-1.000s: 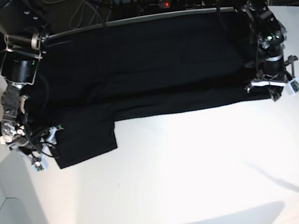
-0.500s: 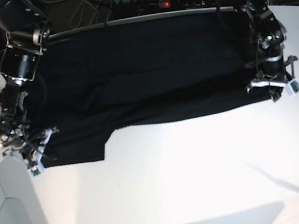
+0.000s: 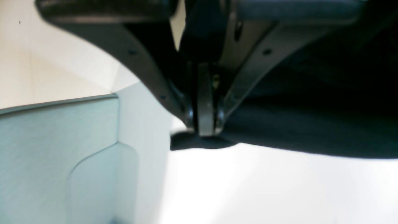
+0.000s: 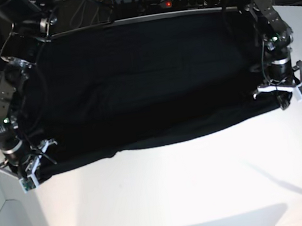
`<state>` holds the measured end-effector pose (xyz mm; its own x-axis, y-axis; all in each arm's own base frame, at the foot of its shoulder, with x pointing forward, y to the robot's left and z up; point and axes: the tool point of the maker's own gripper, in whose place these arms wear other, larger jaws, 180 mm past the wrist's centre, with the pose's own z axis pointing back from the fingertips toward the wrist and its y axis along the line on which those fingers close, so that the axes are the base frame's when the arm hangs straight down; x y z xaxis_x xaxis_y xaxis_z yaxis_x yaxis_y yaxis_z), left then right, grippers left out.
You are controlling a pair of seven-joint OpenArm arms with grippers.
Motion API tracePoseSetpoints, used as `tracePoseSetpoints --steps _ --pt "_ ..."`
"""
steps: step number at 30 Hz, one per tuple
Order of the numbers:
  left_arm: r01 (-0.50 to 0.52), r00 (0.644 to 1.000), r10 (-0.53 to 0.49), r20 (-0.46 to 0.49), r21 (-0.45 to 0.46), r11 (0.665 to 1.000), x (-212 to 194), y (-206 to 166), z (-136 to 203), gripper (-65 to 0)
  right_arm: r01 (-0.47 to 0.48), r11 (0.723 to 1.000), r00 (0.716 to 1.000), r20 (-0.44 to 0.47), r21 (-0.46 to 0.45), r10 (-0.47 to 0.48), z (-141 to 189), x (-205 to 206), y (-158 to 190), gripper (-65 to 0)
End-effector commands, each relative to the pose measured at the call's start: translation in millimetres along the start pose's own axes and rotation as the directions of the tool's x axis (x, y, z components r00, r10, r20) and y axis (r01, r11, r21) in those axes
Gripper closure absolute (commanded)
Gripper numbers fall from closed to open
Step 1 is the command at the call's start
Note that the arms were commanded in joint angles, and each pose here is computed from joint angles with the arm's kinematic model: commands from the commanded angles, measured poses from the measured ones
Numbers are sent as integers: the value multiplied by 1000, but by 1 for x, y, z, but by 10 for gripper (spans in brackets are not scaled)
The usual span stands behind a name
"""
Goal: Fold the T-shirt properly
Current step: 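Grasp the shirt's side edges with both grippers and pull them toward the robot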
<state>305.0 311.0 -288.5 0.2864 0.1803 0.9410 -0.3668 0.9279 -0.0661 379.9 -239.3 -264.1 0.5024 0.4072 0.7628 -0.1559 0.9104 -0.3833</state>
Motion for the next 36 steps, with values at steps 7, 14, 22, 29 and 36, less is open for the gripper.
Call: tracePoseSetpoints --steps 7,14,22,29,36 --pt "14 999 -13 53 -3 1000 15 1 2 0 -16 999 995 99 -28 18 27 23 6 0" --pt "24 999 -24 46 4 1000 11 5 5 0 -24 1000 999 40 2 24 33 -7 21 0" --pt "11 999 -13 48 48 999 13 23 8 0 -56 998 998 2 3 56 51 -28 29 0" --pt "38 999 -38 -2 59 998 -7 31 18 0 -60 997 995 -79 47 63 59 -63 44 0" --pt "66 996 -62 -70 64 996 -32 38 30 0 -62 993 991 -113 100 74 72 -93 63 0"
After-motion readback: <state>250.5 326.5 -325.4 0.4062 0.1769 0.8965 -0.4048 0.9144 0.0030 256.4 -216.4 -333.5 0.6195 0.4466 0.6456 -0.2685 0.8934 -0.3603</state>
